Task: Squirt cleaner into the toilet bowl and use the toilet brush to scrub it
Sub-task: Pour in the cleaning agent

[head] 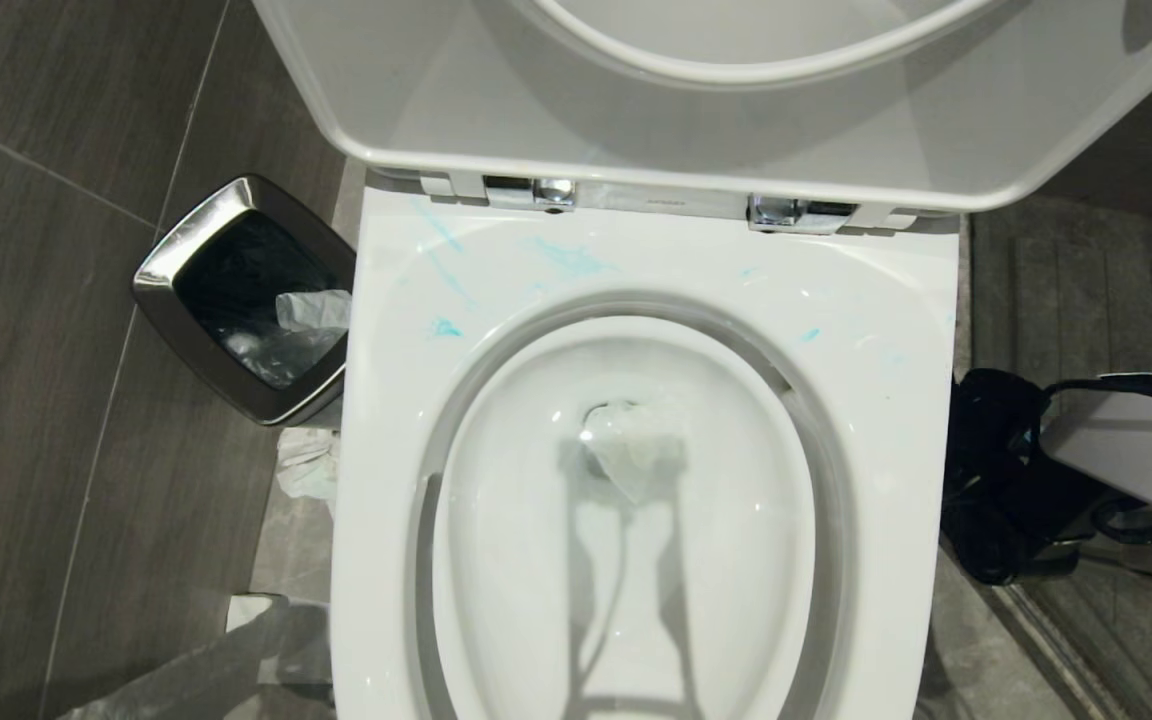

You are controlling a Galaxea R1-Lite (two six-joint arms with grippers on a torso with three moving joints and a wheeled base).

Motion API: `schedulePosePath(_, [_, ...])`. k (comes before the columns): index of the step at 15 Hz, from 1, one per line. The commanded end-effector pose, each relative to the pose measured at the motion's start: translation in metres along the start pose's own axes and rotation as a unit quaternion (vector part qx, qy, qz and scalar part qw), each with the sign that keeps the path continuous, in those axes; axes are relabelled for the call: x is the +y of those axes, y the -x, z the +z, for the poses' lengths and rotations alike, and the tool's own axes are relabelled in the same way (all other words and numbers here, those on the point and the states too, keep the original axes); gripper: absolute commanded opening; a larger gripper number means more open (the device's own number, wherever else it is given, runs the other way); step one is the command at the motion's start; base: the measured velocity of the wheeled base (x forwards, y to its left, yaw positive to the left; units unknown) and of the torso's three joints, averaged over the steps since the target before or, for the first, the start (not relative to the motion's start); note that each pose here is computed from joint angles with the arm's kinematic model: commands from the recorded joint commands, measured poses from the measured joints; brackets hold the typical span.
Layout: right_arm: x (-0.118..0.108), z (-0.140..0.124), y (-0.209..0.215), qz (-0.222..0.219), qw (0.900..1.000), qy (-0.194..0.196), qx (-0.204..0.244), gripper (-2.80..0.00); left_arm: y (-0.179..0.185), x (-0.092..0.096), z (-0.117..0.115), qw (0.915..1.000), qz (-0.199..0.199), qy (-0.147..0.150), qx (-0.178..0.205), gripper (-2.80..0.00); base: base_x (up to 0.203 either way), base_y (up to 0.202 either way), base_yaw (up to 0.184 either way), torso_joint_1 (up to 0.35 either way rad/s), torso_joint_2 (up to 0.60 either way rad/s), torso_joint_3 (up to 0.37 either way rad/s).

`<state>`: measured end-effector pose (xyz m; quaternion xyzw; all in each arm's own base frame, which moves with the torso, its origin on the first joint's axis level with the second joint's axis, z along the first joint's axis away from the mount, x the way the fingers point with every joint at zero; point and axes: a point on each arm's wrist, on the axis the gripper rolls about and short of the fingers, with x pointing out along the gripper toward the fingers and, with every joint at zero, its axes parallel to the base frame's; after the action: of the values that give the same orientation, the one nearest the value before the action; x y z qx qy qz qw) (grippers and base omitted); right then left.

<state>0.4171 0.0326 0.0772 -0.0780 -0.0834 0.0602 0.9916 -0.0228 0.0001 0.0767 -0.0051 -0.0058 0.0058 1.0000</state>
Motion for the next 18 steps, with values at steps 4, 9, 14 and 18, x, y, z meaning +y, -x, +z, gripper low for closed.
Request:
schedulePosePath(4, [0.009, -0.003, -0.028, 0.004, 0.999, 0.001, -0.046, 0.00, -0.001, 0.000, -0.002, 1.0000, 0.001, 0.000, 0.003, -2.80, 0.000, 0.000, 0.000, 0.000, 0.00, 0.000])
schedulePosePath(9, [0.033, 0.001, -0.049, 0.007, 0.996, -0.006, -0.086, 0.00, -0.001, 0.000, -0.002, 1.0000, 0.001, 0.000, 0.003, -2.80, 0.000, 0.000, 0.000, 0.000, 0.00, 0.000])
schedulePosePath(14, [0.038, -0.003, -0.069, -0.054, 0.992, 0.008, -0.111, 0.00, -0.001, 0.000, -0.002, 1.0000, 0.001, 0.000, 0.003, -2.80, 0.000, 0.000, 0.000, 0.000, 0.00, 0.000])
schedulePosePath(18, [0.041, -0.001, -0.075, -0.056, 0.990, 0.026, -0.126, 0.00, -0.001, 0.000, -0.002, 1.0000, 0.000, 0.000, 0.003, -2.80, 0.000, 0.000, 0.000, 0.000, 0.00, 0.000])
